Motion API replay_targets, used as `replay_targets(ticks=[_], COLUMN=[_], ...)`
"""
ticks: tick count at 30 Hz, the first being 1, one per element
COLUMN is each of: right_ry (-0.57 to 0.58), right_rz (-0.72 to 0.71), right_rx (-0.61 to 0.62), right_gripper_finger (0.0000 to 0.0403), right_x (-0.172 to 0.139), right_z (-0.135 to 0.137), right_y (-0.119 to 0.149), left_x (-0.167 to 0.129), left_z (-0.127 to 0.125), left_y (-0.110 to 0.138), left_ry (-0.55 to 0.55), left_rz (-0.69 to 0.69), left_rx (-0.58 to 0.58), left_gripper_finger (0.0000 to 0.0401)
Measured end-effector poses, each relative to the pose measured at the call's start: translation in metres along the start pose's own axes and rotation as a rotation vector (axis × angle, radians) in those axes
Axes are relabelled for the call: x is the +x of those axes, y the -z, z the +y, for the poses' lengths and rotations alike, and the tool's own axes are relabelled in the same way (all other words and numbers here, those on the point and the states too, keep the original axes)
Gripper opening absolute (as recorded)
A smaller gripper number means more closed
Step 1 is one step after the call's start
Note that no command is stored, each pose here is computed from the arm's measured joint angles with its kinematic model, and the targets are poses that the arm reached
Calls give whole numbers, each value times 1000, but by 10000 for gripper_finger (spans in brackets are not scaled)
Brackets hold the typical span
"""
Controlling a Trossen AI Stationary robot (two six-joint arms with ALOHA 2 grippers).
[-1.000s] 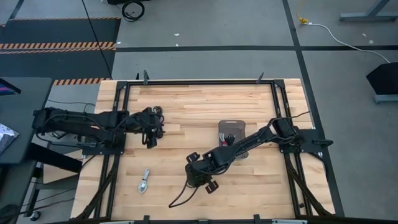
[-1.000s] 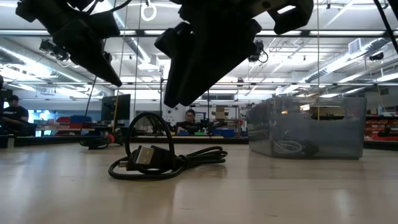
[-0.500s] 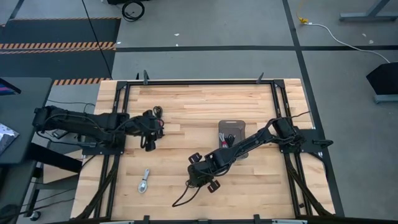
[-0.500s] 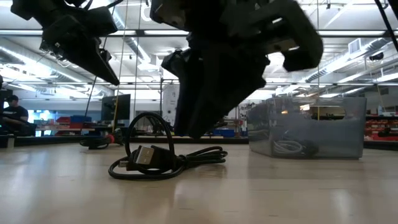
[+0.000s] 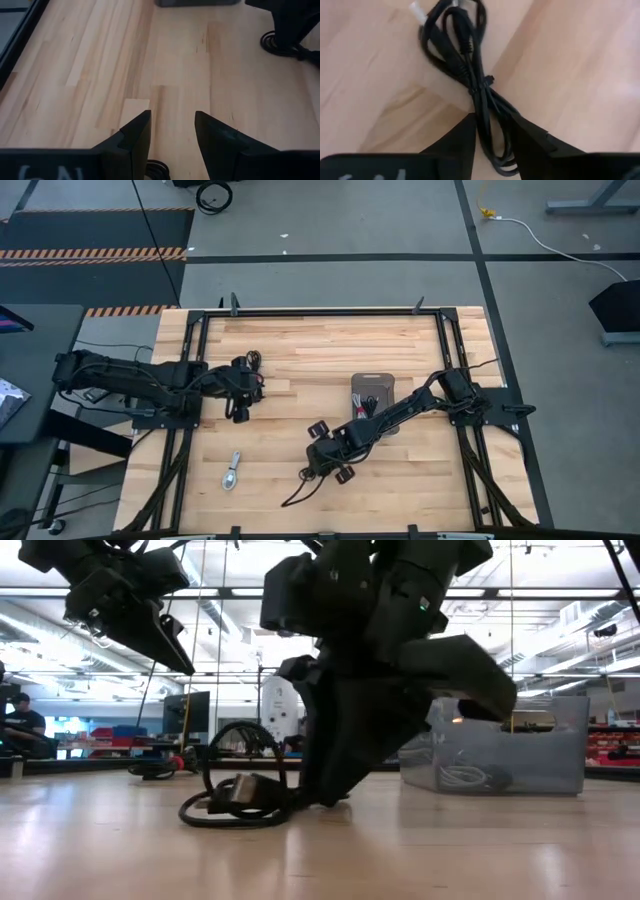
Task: Pick and place USB-C Cables
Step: Put the bottom black charger cable into the black bin
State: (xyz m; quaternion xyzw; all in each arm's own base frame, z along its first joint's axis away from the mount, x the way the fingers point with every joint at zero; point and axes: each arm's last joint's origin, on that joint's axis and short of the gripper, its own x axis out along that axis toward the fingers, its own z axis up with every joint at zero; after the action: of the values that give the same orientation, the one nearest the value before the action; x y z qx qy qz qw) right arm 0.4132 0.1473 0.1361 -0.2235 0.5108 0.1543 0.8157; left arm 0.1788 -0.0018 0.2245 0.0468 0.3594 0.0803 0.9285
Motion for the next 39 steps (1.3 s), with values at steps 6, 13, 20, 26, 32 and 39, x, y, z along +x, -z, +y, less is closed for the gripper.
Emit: replay_targets(ticks=[6,13,20,26,32,39], right_ry=[27,100,202,234,265,346], right_rz=[-37,-63,17,267,465,502], right_rx=[5,86,324,768,1142,1362], right_gripper_finger=[28,13,13,13,13,13], right_x=[-5,-18,-74,-117,-130,-127], right_z=[-3,-10,-32,-61,-70,-75], right_y=[-9,-24,-49,-30,-7,5], left_x=[0,0,0,0,-1,-2], left_z=[0,1,1,3,3,4], left_y=[0,-1,-1,-3,-10,-18], left_ry=[-3,-14,-36,-100,-107,-120], left_rz=[-4,-9,-8,-23,-96,-173], left_rx=[18,35,60,83,120,187], left_gripper_finger=[160,160,160,160,160,160])
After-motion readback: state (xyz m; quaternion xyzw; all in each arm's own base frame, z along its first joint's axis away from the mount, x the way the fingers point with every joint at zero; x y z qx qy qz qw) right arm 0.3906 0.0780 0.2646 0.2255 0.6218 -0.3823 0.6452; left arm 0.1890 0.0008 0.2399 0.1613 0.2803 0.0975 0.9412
